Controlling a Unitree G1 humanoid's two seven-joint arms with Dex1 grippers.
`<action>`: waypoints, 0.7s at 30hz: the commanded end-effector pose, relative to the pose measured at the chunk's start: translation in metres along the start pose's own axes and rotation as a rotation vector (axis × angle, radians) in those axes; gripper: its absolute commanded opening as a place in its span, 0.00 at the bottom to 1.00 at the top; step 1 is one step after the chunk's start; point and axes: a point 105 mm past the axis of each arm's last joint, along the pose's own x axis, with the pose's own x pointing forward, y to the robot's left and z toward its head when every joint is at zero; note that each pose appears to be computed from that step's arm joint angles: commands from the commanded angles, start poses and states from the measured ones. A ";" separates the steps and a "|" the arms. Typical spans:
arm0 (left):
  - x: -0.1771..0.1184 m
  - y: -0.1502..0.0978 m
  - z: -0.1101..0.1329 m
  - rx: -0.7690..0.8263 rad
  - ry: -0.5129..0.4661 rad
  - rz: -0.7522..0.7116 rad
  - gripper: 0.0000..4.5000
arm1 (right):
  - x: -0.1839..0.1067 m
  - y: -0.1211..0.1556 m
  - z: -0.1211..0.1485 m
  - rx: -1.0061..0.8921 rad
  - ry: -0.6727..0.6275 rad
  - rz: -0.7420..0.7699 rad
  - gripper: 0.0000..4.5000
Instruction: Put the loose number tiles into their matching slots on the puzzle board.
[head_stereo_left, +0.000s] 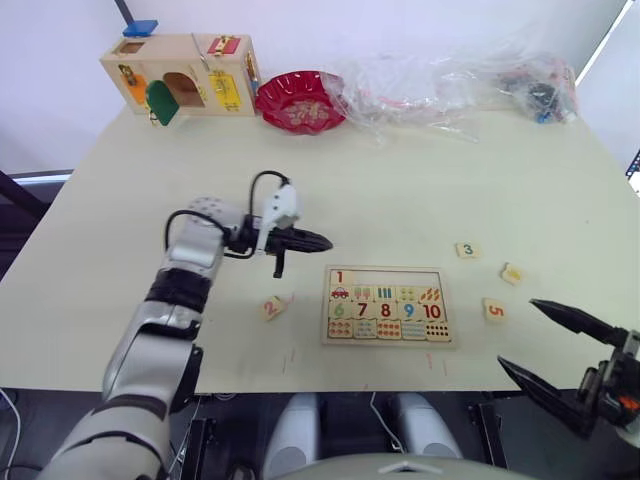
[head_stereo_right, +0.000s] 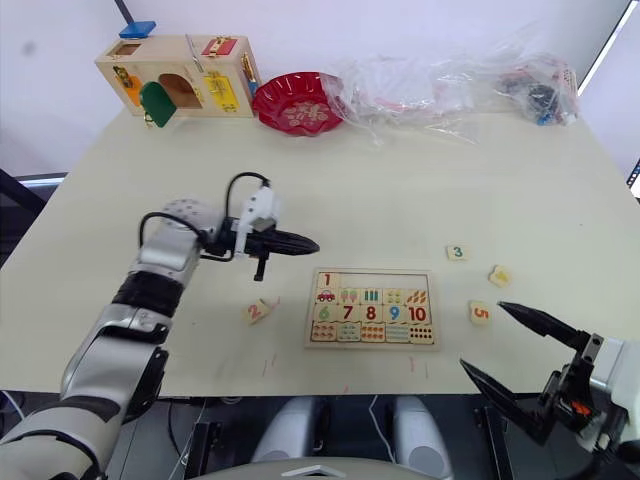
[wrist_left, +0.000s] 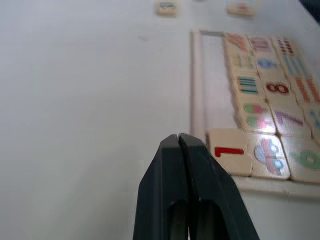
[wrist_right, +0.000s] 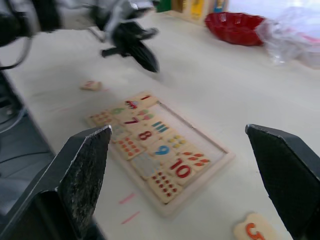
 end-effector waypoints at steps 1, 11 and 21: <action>-0.014 0.005 0.015 -0.079 -0.124 0.171 0.01 | 0.012 -0.013 0.004 0.005 -0.059 -0.114 1.00; -0.042 0.004 0.004 -0.333 -0.360 0.676 0.01 | 0.060 -0.031 -0.016 0.049 -0.105 -0.186 1.00; -0.090 -0.057 -0.031 -0.365 -0.265 0.631 0.15 | 0.005 -0.057 -0.042 0.088 0.065 -0.092 1.00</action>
